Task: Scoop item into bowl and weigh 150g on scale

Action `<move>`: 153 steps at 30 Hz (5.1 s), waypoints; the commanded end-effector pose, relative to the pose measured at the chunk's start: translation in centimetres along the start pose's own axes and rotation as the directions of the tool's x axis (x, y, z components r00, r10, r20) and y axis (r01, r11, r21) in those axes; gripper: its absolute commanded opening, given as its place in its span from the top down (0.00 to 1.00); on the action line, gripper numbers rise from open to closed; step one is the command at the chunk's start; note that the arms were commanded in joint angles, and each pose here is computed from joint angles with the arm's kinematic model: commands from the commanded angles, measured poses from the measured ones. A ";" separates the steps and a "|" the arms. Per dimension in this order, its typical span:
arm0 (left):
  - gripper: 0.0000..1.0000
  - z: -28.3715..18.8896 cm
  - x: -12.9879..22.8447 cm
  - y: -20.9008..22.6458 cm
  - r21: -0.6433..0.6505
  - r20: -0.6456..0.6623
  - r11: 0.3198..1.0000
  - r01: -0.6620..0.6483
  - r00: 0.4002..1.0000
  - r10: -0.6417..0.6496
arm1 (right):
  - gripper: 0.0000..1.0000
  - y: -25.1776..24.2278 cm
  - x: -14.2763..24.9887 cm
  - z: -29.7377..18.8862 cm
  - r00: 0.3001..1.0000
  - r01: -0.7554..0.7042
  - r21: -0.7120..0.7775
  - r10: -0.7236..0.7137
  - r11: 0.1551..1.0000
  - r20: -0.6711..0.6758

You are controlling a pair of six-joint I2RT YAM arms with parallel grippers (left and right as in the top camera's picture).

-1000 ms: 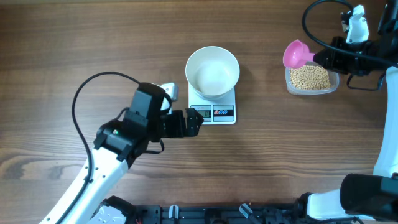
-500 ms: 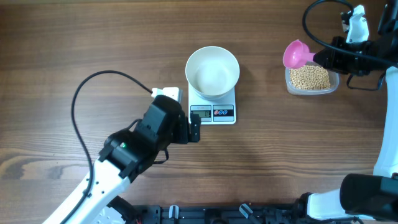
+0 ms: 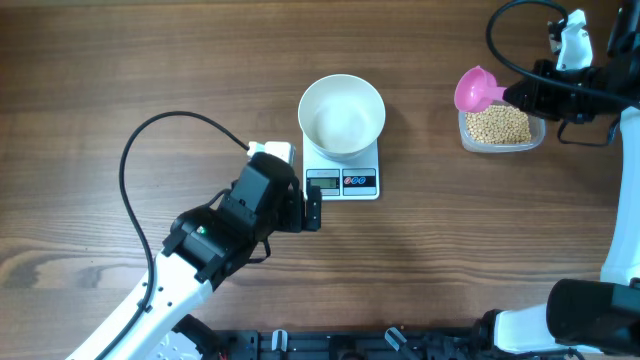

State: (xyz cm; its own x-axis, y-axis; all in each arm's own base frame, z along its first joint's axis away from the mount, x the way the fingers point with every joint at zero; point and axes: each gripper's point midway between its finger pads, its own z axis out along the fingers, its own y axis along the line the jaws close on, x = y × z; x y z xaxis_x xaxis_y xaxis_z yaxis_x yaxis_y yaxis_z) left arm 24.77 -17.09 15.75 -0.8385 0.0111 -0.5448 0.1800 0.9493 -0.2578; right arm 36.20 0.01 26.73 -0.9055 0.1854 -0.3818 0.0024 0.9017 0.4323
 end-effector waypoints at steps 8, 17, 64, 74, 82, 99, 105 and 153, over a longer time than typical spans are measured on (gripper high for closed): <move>0.00 0.0 -0.5 -1.5 0.070 0.006 0.997 0.015 1.000 -0.016 | 0.96 -0.1 0.0 0.3 1.000 -0.006 -0.002 0.006 1.000 -0.010; 0.00 0.0 -0.5 -1.5 0.070 0.006 0.997 0.015 1.000 -0.016 | 0.96 -0.1 -0.1 0.3 1.000 -0.003 -0.002 0.003 1.000 -0.007; 0.00 0.0 -0.5 -1.5 0.069 0.006 0.997 0.015 1.000 -0.015 | 0.96 -0.8 4.3 -4.2 0.999 -0.014 0.178 0.021 0.984 -0.037; 0.00 0.0 -0.5 -1.5 0.069 0.006 0.997 0.015 1.000 -0.015 | 0.96 -7.4 1.7 -2.4 0.995 -0.082 0.448 0.051 0.890 0.080; 0.00 0.0 -0.5 -1.5 0.069 0.006 0.997 0.015 1.000 -0.015 | 0.96 -8.7 2.0 3.4 0.973 0.220 0.376 -0.229 0.900 -0.022; 0.00 0.0 -0.5 -1.5 0.069 0.006 0.997 0.015 1.000 -0.015 | 0.96 -13.3 0.8 6.5 0.971 0.234 0.497 -0.222 0.836 -0.083; 0.00 0.0 -0.5 -1.5 0.069 0.006 0.997 0.015 1.000 -0.015 | 0.96 -13.9 1.2 8.4 0.972 0.234 0.470 -0.203 0.851 -0.117; 0.00 0.0 -0.5 -1.5 0.070 0.006 0.997 0.015 1.000 -0.015 | 0.96 -12.4 4.2 10.6 0.989 -0.147 -0.145 0.142 0.979 -0.042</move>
State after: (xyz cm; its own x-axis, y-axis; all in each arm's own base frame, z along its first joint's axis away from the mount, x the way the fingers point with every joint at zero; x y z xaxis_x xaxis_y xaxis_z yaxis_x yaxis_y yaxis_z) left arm 24.89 -18.22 16.29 -0.8365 -0.0043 -0.5479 0.2003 0.9284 -0.3131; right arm 36.96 -7.51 11.54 -0.9094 0.2580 -0.3261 0.0553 0.8524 0.5200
